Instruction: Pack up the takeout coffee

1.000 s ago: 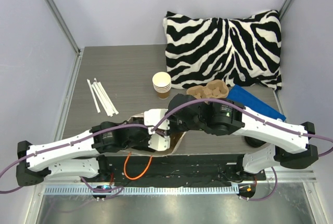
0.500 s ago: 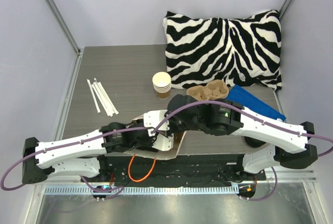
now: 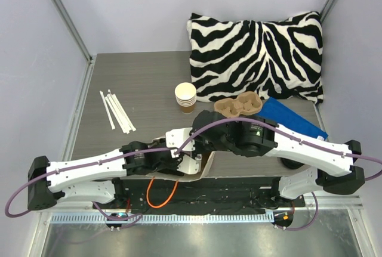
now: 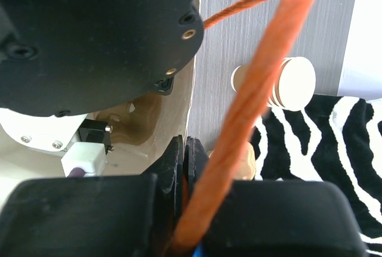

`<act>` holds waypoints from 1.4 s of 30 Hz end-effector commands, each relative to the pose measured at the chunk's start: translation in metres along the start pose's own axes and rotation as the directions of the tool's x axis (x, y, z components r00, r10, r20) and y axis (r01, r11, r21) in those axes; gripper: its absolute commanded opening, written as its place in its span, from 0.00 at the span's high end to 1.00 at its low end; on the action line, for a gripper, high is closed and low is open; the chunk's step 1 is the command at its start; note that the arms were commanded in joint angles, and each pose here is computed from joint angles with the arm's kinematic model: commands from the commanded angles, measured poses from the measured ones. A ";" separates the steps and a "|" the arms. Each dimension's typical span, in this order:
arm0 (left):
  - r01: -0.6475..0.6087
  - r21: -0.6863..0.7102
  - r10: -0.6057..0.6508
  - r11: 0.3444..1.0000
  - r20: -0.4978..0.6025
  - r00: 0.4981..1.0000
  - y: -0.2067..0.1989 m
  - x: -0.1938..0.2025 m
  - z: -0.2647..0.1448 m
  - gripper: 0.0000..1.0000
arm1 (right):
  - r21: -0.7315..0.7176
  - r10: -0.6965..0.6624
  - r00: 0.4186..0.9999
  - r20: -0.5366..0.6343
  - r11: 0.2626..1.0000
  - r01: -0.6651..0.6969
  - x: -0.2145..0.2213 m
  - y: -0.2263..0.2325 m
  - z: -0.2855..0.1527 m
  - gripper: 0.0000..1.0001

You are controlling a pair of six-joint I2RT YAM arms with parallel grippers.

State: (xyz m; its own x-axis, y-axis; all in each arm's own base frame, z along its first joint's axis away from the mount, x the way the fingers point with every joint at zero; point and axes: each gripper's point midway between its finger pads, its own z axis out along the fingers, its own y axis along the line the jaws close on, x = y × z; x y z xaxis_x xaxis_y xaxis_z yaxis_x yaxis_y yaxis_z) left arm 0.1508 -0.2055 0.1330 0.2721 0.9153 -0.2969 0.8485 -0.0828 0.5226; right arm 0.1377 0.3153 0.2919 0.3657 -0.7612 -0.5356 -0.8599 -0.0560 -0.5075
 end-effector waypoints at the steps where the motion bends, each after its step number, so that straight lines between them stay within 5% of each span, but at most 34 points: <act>1: 0.047 0.082 -0.047 0.996 -0.002 0.999 -0.016 0.001 0.009 1.00 | 0.083 -0.019 0.992 0.123 0.997 0.009 -0.022 -0.019 -0.019 0.99; 5: 0.055 0.115 -0.054 0.992 -0.012 0.998 -0.023 0.003 0.011 1.00 | 0.094 -0.027 0.991 0.130 0.995 0.015 -0.022 -0.020 -0.019 0.99; 20: 0.192 -0.169 -0.163 0.967 0.172 0.972 0.050 -0.029 -0.038 1.00 | 0.180 -0.085 0.990 0.109 0.982 0.064 -0.011 -0.034 -0.020 0.99; 42: 0.119 -0.070 -0.117 0.990 0.034 0.993 0.013 -0.005 0.013 1.00 | 0.208 -0.084 0.986 0.142 0.977 0.053 -0.015 -0.039 -0.018 0.99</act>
State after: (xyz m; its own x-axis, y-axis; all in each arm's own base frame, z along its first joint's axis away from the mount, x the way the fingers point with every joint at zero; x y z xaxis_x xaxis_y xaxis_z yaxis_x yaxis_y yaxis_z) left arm 0.1664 -0.2118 0.1377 0.2097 0.9098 -0.3583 0.8210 0.0352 0.5699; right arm 0.1578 0.3114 0.3018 0.4577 -0.7242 -0.5158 -0.7685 -0.0305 -0.6391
